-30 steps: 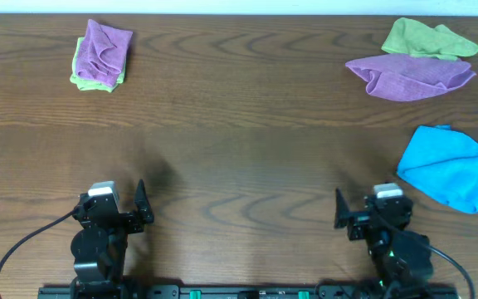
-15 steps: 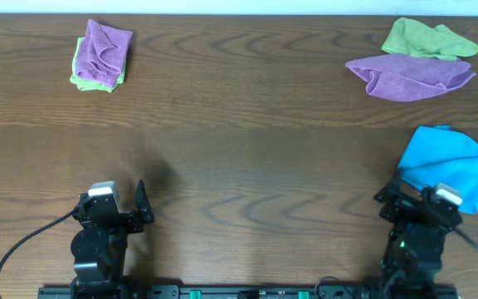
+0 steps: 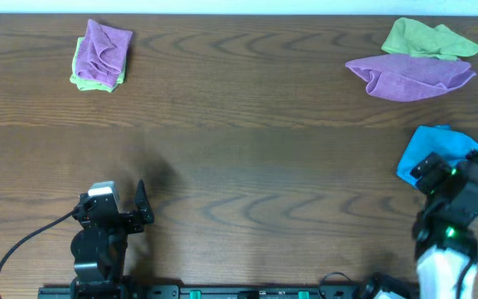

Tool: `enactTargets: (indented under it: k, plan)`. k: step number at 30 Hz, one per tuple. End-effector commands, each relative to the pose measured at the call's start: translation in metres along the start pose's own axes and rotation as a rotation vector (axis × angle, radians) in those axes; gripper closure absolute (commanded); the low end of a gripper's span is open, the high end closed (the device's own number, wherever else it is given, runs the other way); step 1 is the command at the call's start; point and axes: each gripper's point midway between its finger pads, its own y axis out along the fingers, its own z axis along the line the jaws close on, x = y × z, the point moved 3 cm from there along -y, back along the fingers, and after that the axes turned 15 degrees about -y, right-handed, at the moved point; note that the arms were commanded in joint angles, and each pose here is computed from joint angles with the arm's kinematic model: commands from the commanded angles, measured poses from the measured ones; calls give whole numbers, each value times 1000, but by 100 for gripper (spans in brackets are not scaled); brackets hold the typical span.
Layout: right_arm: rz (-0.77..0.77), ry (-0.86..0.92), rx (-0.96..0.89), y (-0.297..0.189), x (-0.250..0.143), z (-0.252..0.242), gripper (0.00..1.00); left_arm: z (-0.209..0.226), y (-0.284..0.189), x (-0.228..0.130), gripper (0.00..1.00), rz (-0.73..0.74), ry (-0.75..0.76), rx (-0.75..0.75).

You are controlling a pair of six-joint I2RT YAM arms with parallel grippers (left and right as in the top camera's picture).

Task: Fold the cloth
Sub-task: 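Reach the right gripper to the blue cloth and grasp its corner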

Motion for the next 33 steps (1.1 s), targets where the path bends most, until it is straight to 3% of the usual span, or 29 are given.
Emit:
enactTargets:
  k: [1,7,10,15,23,33]
  plan:
    - [93,16,214,15,-13,32,1,4,3,-8,5,15,16,14]
    - [226,72,293,36,-40,49,1,4,3,-8,5,15,16,14]
    - [236,-18,299,45,-47,50,1,4,3,-8,4,15,16,14]
    - [278,-80,196,59,-54,37,11,4,3,-8,4,15,16,14]
    - [314,-142,79,72,-48,22,16,4,3,-8,4,15,16,14]
    - [404,-163,96,82,-72,26,46,4,3,-8,5,15,16,14]
